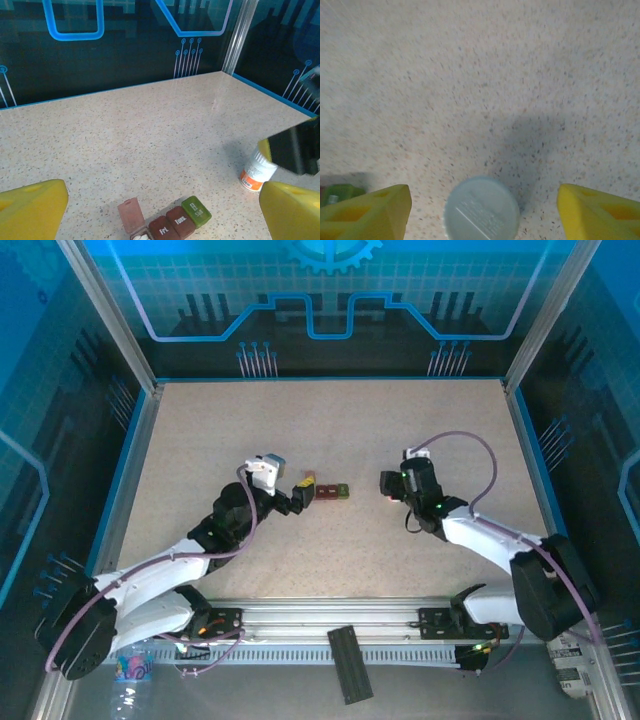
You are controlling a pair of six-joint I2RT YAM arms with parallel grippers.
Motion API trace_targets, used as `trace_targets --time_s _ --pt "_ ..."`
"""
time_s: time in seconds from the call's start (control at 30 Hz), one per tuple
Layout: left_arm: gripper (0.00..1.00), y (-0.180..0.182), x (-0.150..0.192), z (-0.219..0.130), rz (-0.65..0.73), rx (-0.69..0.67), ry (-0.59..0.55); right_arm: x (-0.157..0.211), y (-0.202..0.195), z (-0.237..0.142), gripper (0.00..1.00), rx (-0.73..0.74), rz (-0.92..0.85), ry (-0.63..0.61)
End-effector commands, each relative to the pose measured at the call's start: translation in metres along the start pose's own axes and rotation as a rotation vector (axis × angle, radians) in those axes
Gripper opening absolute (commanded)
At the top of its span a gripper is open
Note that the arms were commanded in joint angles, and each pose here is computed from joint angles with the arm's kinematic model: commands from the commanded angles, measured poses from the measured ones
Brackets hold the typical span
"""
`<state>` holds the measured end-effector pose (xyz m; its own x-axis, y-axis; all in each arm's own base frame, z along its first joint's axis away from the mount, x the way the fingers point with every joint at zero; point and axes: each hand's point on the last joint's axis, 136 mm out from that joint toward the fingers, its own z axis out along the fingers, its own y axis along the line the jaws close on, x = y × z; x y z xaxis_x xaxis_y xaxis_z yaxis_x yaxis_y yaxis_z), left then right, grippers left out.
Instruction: Sort the pills into containers
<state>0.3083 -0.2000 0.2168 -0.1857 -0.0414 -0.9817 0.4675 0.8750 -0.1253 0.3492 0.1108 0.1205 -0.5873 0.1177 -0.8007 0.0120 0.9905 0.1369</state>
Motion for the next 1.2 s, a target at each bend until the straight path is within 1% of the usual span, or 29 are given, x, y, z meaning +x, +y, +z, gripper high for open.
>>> trace_targets --time_s 0.0,0.07,0.17,0.23,0.33,0.43,0.53,0.63,0.73,0.83,0.93,1.0,1.1,1.17 --pt "0.99 0.002 -0.022 0.006 -0.031 -0.001 -0.04 -0.051 0.015 -0.029 0.78 -0.102 0.029 -0.062" --pt "0.99 0.003 -0.026 0.008 -0.03 0.004 -0.053 -0.066 0.026 -0.043 0.78 -0.163 0.027 -0.051" --pt "0.99 0.011 -0.033 0.011 -0.041 -0.004 -0.092 -0.083 0.053 -0.062 0.77 -0.293 -0.012 0.009" --pt "0.99 0.023 -0.035 0.015 -0.085 -0.017 -0.098 -0.082 0.072 -0.068 0.76 -0.371 -0.033 0.091" --pt "0.99 0.043 -0.036 0.02 -0.174 -0.032 -0.088 -0.072 0.098 -0.069 0.75 -0.455 -0.067 0.202" --pt "0.99 0.054 -0.038 0.026 -0.2 -0.025 -0.064 -0.06 0.124 -0.065 0.75 -0.512 -0.102 0.291" --pt "0.99 0.058 -0.037 0.033 -0.208 -0.001 -0.026 -0.041 0.145 -0.053 0.74 -0.529 -0.14 0.387" --pt "0.99 0.062 -0.034 0.039 -0.22 0.011 0.042 -0.02 0.16 -0.035 0.73 -0.52 -0.17 0.473" --pt "0.99 0.066 -0.032 0.045 -0.226 0.015 0.083 -0.003 0.162 -0.016 0.72 -0.466 -0.182 0.529" --pt "0.99 0.07 -0.026 0.052 -0.225 0.016 0.139 0.012 0.156 0.003 0.7 -0.398 -0.184 0.571" --pt "0.94 0.07 -0.017 0.061 -0.214 0.022 0.216 0.03 0.151 0.017 0.7 -0.355 -0.192 0.623" --pt "0.89 0.069 -0.009 0.068 -0.213 0.031 0.267 0.041 0.149 0.025 0.7 -0.334 -0.203 0.65" --pt "0.76 0.07 0.001 0.075 -0.222 0.039 0.32 0.053 0.146 0.034 0.7 -0.307 -0.212 0.677" --pt "0.64 0.072 0.007 0.08 -0.233 0.032 0.347 0.058 0.144 0.039 0.7 -0.295 -0.213 0.688"
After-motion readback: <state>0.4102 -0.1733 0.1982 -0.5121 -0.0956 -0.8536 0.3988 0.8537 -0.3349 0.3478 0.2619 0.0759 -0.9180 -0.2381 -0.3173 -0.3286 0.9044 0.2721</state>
